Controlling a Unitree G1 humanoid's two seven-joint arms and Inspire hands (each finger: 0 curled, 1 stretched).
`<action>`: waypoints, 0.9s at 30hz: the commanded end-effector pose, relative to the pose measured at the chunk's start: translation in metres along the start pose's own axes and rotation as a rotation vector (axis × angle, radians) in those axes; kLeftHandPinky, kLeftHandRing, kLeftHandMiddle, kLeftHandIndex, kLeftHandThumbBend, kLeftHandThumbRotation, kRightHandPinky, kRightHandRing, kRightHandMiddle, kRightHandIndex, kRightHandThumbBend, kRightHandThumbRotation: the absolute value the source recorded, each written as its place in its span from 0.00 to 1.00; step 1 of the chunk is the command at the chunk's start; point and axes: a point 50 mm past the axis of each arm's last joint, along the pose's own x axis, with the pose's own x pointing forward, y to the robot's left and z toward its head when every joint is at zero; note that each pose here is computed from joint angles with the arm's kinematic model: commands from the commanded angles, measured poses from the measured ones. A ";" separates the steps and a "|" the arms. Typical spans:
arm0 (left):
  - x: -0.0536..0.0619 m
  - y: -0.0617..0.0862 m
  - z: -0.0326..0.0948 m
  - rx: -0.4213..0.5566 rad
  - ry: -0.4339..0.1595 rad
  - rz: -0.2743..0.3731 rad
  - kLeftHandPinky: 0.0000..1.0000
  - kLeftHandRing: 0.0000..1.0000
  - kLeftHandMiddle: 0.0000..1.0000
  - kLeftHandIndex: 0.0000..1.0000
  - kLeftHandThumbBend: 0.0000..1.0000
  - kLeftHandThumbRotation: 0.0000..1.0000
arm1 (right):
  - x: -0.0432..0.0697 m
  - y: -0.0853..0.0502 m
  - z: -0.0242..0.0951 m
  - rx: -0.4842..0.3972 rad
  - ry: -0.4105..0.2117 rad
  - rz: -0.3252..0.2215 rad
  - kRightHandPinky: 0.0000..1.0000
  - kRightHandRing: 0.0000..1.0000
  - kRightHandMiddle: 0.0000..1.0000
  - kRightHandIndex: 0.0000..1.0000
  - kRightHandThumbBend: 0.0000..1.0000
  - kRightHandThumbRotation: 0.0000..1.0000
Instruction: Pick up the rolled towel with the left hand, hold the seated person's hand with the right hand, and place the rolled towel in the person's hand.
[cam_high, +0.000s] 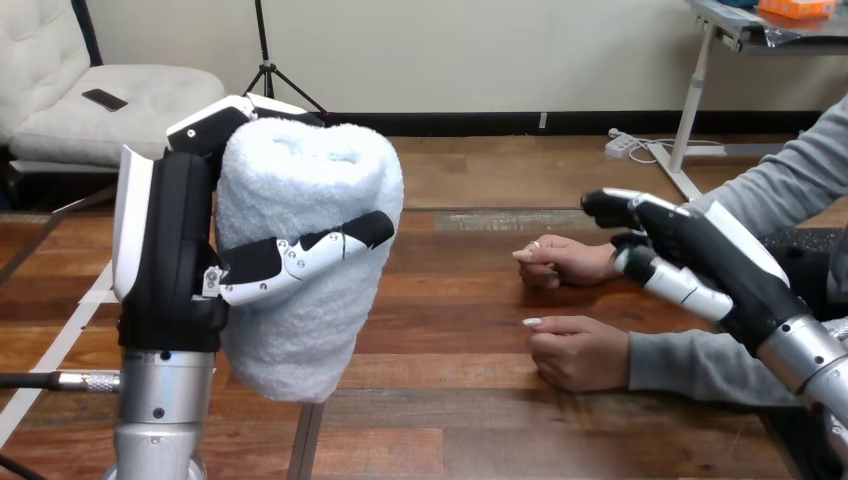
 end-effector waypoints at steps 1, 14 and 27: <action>0.016 0.001 0.009 -0.019 -0.087 0.024 0.28 0.33 0.37 0.39 0.72 0.00 | 0.016 -0.022 0.016 -0.080 -0.030 -0.015 0.81 0.86 0.87 0.86 1.00 0.71; 0.017 0.002 0.008 -0.023 -0.092 0.018 0.27 0.32 0.37 0.39 0.72 0.00 | 0.017 -0.025 0.010 -0.176 0.089 0.097 0.81 0.89 0.91 0.90 1.00 0.49; 0.017 0.003 0.007 -0.029 -0.094 0.014 0.27 0.32 0.37 0.39 0.71 0.00 | 0.017 -0.023 -0.001 -0.247 0.194 0.169 0.81 0.90 0.93 0.92 1.00 0.34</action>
